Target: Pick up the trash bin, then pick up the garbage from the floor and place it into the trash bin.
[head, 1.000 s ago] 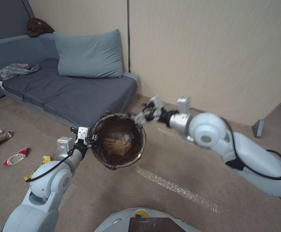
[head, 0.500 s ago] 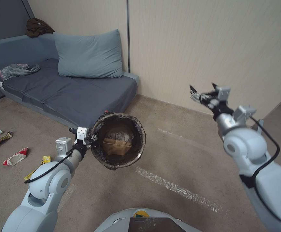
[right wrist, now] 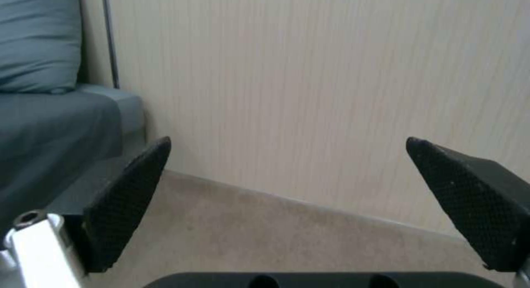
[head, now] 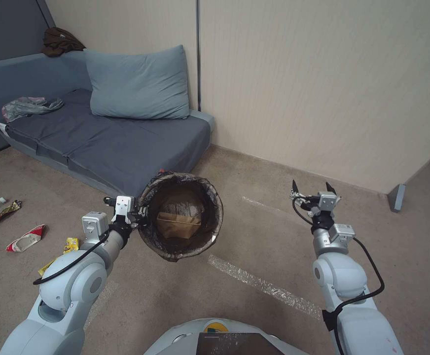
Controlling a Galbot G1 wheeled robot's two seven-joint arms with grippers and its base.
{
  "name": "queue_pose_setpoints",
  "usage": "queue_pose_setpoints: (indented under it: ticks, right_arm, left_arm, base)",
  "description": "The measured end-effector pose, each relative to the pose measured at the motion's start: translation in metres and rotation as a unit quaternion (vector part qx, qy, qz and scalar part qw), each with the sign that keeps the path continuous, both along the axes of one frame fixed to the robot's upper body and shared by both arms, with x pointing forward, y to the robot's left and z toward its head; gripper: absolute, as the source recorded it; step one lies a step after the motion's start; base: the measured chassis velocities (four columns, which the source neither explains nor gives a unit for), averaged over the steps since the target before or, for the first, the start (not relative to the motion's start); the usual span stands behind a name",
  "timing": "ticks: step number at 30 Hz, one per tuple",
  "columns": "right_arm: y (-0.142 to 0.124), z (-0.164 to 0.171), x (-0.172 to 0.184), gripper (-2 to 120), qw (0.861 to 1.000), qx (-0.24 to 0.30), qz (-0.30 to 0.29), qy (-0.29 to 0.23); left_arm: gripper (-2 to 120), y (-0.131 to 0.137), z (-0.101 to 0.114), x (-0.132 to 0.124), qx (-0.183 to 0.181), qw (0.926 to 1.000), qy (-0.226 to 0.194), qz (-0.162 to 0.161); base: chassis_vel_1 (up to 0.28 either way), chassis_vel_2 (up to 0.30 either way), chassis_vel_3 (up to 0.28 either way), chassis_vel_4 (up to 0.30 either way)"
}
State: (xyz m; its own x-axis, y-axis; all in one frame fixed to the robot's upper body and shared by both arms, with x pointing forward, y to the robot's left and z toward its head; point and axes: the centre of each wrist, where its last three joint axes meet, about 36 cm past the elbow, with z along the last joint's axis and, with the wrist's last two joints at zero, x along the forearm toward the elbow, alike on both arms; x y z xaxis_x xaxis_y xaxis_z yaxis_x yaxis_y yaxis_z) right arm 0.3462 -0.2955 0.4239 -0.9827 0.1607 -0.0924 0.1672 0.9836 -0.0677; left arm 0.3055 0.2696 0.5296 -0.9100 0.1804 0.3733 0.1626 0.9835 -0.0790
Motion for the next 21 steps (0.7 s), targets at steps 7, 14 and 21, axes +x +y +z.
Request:
queue_pose_setpoints:
  ticks: [7, 14, 21]
  right_arm:
    - [0.000, -0.010, -0.003, 100, 1.000, 0.002, -0.007, 0.002]
    - [0.001, -0.017, -0.004, 100, 1.000, 0.002, -0.004, 0.005]
    - [0.002, -0.017, 0.000, 100, 1.000, 0.002, -0.001, 0.005]
  left_arm:
    - [0, -0.001, 0.001, -0.001, -0.001, 1.0000, -0.002, -0.001]
    - [0, 0.000, 0.002, -0.001, 0.000, 1.0000, -0.003, 0.001]
    - [0, 0.000, 0.002, 0.000, 0.002, 1.0000, -0.005, 0.001]
  base:
    - [0.029, 0.029, 0.031, 0.029]
    - [0.083, 0.079, 0.067, 0.076]
    - [0.080, 0.100, 0.097, 0.085]
